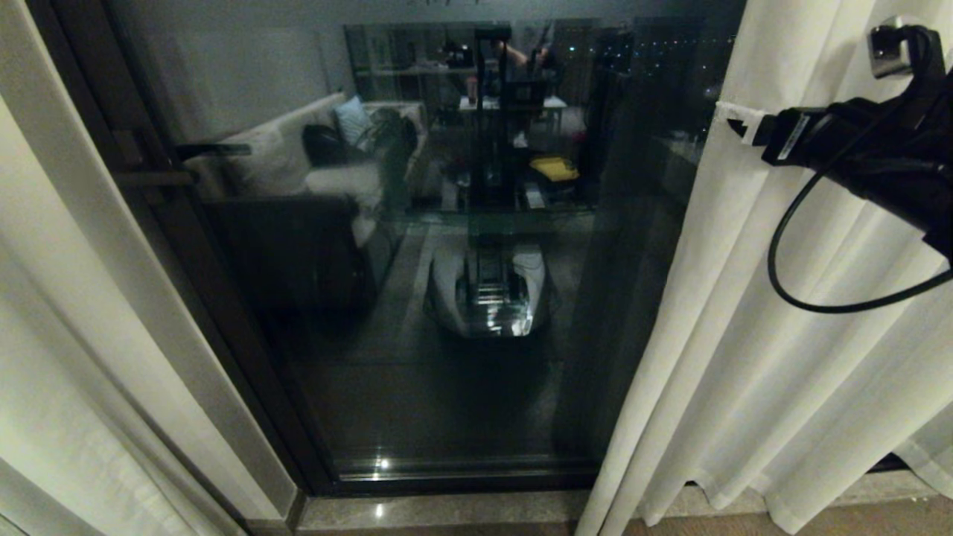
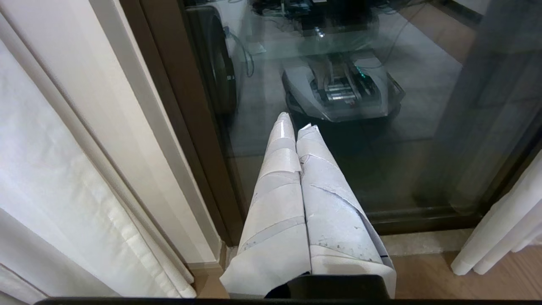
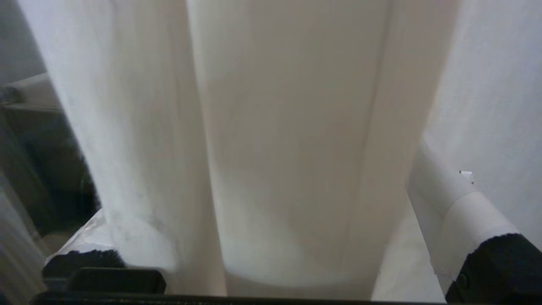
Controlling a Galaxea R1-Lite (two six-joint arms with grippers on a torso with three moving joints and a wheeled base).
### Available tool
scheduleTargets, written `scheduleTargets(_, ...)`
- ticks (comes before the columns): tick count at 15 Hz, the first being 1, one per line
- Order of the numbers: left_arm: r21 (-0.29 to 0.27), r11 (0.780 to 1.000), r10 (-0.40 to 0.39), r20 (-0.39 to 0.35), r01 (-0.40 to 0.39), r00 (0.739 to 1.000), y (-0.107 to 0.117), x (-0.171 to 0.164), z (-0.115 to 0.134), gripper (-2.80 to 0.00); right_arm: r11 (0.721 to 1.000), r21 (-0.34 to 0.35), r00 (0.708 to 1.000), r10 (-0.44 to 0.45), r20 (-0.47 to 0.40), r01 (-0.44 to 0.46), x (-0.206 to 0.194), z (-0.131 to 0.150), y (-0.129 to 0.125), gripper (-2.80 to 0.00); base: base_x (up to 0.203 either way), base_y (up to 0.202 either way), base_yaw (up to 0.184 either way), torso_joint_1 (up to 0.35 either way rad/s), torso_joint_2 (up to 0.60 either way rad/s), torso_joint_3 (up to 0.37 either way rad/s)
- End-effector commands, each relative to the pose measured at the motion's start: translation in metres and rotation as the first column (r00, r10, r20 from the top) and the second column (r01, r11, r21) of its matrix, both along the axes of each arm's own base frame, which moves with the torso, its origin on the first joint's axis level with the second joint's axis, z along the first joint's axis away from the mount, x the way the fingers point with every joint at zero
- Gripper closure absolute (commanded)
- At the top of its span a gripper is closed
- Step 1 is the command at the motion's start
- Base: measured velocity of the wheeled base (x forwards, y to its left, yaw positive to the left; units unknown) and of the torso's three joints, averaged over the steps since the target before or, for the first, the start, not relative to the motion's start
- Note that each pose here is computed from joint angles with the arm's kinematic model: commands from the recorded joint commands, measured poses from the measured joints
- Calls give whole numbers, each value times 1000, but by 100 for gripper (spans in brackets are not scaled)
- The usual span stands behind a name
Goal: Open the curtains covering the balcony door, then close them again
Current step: Pull the inner curtains open on both sides
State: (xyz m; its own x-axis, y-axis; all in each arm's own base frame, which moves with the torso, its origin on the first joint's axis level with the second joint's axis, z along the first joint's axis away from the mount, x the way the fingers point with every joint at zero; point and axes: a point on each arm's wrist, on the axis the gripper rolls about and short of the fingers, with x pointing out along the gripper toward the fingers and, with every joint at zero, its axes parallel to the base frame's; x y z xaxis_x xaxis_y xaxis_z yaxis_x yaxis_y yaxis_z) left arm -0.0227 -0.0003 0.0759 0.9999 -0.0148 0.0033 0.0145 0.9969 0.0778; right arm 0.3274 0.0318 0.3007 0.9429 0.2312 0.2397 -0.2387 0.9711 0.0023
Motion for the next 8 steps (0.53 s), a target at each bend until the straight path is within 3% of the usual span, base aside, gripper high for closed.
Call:
scheduleTargets(1,0,1000,-1,1,1,1000,0,0,0,0,1000,0,1000,16,2,-16,2,-1,6,-280,0,0,0,0,0,0)
scheduleTargets(8,0,1000,-1,1,1,1000,0,0,0,0,1000,1,997,11,72,-11,29,1,8,-280,0,0,0,0,0,0)
